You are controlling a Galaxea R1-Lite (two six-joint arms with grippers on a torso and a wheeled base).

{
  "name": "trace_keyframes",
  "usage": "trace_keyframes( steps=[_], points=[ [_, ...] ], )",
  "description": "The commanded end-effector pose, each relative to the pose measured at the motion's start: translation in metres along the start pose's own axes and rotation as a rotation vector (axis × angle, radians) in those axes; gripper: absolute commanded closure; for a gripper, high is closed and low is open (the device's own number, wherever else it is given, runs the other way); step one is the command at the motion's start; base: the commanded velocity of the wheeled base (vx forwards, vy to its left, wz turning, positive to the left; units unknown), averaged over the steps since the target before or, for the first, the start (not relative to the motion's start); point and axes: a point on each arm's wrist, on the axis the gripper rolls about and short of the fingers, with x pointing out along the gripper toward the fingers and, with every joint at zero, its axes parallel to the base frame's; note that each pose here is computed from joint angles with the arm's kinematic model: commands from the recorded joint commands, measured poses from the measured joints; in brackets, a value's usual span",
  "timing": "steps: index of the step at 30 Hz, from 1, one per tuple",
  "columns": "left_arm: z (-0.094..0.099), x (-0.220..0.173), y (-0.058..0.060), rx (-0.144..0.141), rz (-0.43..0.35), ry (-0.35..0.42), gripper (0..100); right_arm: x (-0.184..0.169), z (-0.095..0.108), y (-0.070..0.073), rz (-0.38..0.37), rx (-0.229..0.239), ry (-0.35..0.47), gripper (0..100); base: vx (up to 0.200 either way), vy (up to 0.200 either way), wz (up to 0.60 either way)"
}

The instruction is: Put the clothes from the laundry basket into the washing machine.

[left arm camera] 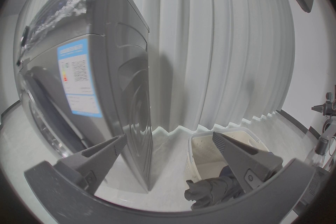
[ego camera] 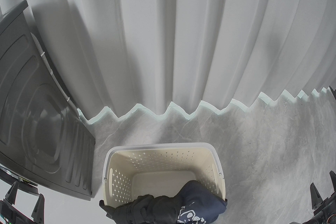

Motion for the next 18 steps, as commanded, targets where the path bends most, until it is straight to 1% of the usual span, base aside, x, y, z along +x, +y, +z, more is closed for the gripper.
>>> trace_keyframes(
  steps=[1, 18],
  points=[
    [-0.0047, 0.0004, 0.0002, -0.001, 0.002, 0.005, 0, 0.0000, -0.0021, 0.0000, -0.002, 0.000, 0.000, 0, -0.200, 0.000, 0.00],
    [-0.0047, 0.0004, 0.0002, -0.001, 0.002, 0.005, 0, 0.0000, -0.0021, 0.0000, 0.001, 0.000, 0.000, 0, -0.200, 0.000, 0.00]
  ],
)
